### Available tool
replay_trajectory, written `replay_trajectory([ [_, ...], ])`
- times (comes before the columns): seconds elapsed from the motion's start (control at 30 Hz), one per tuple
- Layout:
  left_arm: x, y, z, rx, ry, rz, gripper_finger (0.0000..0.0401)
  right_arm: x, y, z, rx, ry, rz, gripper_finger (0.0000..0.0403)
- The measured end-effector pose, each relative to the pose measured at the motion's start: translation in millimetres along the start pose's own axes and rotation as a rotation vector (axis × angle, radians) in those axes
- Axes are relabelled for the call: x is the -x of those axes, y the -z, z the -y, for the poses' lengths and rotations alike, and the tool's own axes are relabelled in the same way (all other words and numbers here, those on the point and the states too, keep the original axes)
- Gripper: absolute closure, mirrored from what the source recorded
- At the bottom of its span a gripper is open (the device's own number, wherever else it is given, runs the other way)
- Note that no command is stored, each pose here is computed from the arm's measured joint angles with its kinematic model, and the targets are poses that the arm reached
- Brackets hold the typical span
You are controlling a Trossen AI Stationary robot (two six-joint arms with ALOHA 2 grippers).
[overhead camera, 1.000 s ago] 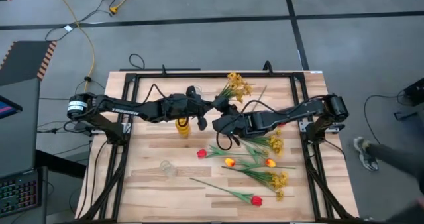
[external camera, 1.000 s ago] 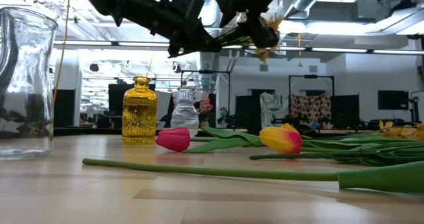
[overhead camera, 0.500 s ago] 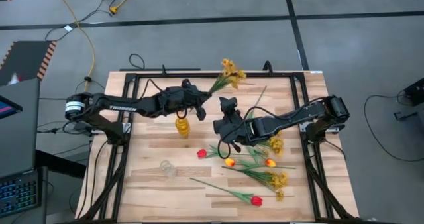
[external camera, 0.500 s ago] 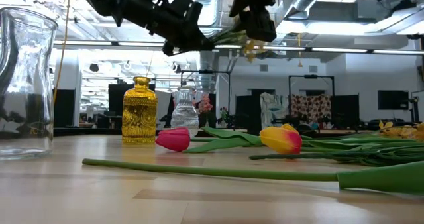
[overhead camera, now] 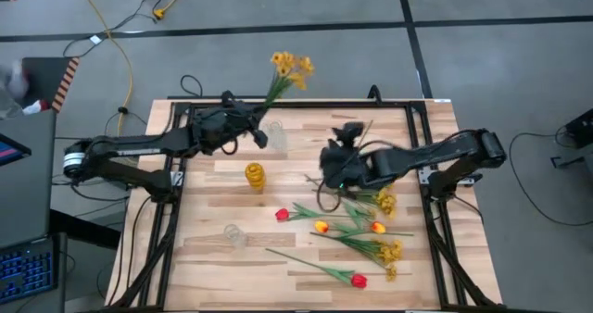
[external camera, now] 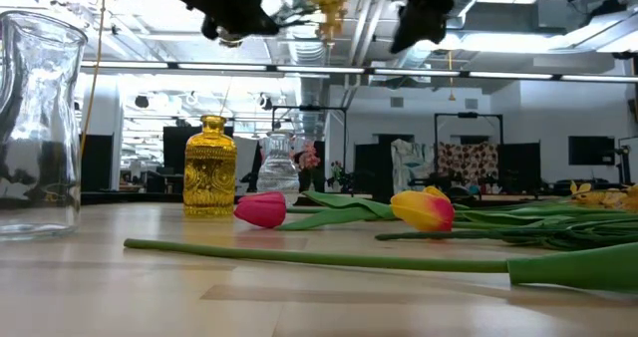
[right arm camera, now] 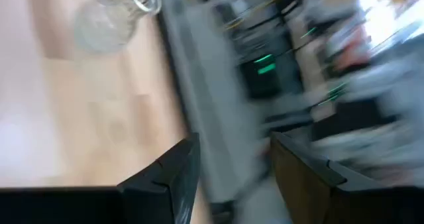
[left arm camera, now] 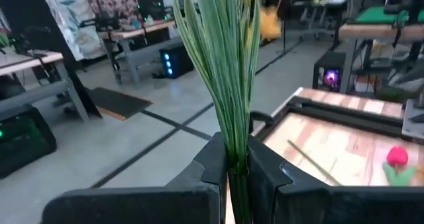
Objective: Sort flowers into vase by color
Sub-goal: Put the top yellow flowers into the top transparent vase
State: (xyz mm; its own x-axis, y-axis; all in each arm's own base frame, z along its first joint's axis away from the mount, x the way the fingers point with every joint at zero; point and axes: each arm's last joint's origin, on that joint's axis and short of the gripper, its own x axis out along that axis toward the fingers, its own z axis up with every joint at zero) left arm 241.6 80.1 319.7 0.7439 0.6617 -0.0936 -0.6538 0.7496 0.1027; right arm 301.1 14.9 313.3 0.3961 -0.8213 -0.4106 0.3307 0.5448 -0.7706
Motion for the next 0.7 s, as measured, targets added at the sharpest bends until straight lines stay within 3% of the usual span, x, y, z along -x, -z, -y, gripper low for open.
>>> replay_trajectory([
  [0.1, 8, -6, -4, 0.007, 0.0, 0.016, 0.0383, -5, 16, 19, -0.215, -0.103, -0.025, 0.0195],
  [0.3, 12, 4, -3, 0.021, 0.087, 0.012, 0.0383, -35, 38, 25, -0.476, -0.202, 0.032, 0.0195],
  [0.53, 12, 20, 2, 0.063, 0.186, 0.059, 0.0383, -70, 45, 15, -0.746, -0.475, 0.391, 0.0195],
  [0.7, 14, 28, 4, 0.119, 0.281, 0.121, 0.0383, -92, 39, 3, -0.814, -0.595, 0.642, 0.0195],
])
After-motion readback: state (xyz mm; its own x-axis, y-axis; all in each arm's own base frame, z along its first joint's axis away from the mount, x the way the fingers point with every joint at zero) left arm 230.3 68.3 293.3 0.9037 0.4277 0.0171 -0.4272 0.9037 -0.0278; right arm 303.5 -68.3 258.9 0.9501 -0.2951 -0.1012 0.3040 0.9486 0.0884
